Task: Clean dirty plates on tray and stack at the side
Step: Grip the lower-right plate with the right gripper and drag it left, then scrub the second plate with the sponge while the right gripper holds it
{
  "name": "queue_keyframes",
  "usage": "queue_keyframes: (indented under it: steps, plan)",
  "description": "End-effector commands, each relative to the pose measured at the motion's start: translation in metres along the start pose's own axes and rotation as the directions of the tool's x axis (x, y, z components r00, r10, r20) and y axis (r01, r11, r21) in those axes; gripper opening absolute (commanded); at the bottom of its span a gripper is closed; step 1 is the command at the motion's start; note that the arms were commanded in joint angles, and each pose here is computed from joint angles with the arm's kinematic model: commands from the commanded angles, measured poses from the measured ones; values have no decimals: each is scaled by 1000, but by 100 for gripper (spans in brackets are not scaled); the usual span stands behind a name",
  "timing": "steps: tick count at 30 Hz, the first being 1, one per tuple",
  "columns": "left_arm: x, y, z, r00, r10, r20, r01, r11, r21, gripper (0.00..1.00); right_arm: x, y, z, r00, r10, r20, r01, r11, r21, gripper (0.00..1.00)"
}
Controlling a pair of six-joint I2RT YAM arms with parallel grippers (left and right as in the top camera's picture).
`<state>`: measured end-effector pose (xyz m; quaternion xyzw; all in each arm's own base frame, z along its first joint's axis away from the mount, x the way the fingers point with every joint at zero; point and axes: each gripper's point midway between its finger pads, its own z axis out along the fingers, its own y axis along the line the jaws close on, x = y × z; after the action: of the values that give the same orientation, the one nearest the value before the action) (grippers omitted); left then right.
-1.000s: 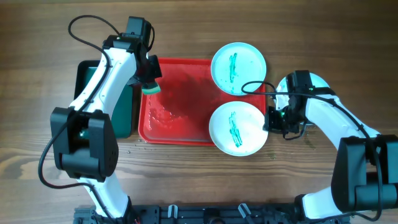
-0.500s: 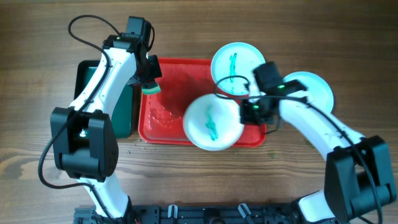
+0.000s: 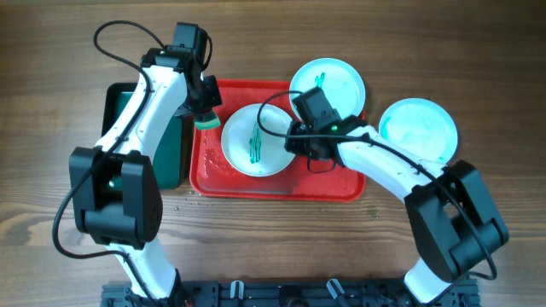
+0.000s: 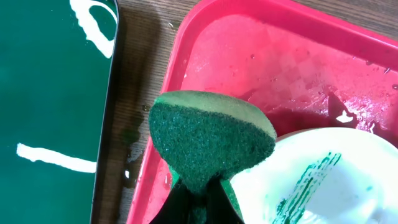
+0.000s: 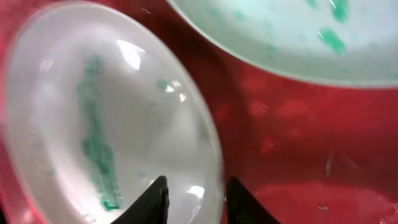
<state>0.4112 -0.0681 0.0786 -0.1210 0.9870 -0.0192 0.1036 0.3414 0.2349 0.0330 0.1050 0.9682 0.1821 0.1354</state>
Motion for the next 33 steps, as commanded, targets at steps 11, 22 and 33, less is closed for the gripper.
queue_keyframes:
  steps: [11, 22, 33]
  plan:
    - [14, -29, -5, 993, 117, -5, -117, 992, 49, 4, -9, -13, 21, 994, -31, -102, 30, 1000, -5, 10]
    - [26, -40, -6, 968, 246, -39, -241, 964, 112, 4, 1, 8, 25, 988, -105, -112, 97, 993, -69, 4]
    - [55, -44, 32, 922, 383, -48, -367, 908, 201, 4, 3, 21, 23, 975, -188, -116, 171, 974, -148, 4]
